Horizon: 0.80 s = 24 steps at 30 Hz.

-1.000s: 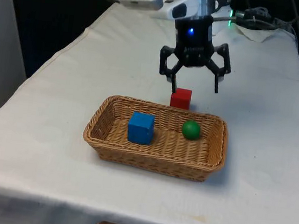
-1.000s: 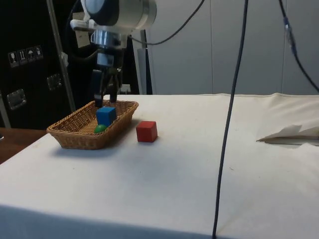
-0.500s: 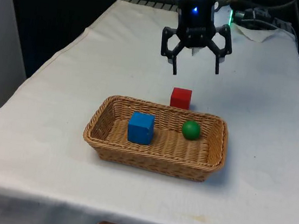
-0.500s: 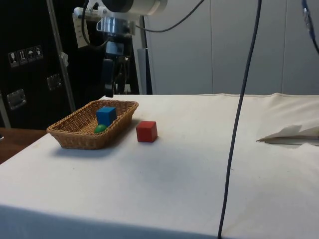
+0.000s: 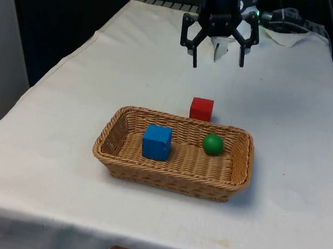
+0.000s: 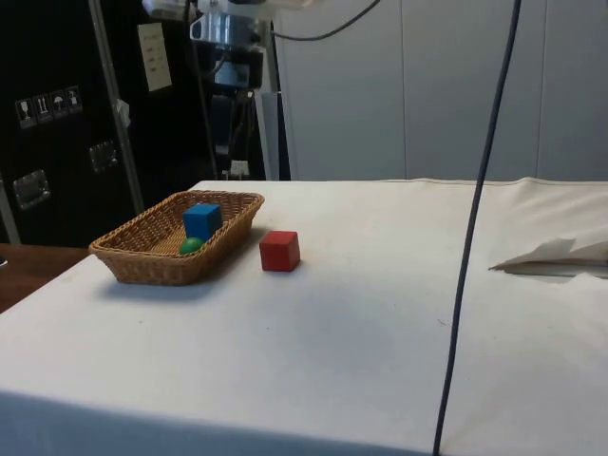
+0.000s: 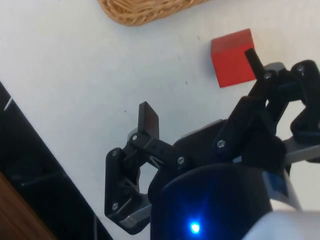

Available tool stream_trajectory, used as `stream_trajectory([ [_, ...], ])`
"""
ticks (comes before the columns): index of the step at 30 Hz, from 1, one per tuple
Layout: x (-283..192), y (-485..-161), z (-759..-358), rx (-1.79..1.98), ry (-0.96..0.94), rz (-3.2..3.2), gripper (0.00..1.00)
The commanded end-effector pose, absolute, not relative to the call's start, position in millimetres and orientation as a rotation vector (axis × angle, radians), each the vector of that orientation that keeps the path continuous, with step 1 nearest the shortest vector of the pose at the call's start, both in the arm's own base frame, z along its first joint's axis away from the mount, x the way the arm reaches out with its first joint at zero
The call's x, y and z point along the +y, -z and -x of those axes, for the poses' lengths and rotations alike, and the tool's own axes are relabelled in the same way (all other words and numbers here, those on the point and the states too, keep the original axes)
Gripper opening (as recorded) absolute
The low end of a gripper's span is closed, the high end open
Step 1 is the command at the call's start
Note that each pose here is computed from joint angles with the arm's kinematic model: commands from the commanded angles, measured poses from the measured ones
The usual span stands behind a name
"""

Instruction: Place all non-red objects into the basket.

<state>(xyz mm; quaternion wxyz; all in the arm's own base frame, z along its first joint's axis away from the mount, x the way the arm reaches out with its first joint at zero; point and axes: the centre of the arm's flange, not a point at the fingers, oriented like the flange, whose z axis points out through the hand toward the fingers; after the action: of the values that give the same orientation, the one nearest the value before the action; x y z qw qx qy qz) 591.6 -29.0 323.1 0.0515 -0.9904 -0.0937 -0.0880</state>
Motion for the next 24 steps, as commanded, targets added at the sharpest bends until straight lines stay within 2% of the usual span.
stream_trajectory([
  [1, -28, -325, -589, -0.292, 0.267, 3.026, 1.00],
  [14, -20, -342, -572, -0.386, 0.278, 3.029, 1.00],
  [24, -8, -343, -562, -0.436, 0.276, 3.011, 1.00],
])
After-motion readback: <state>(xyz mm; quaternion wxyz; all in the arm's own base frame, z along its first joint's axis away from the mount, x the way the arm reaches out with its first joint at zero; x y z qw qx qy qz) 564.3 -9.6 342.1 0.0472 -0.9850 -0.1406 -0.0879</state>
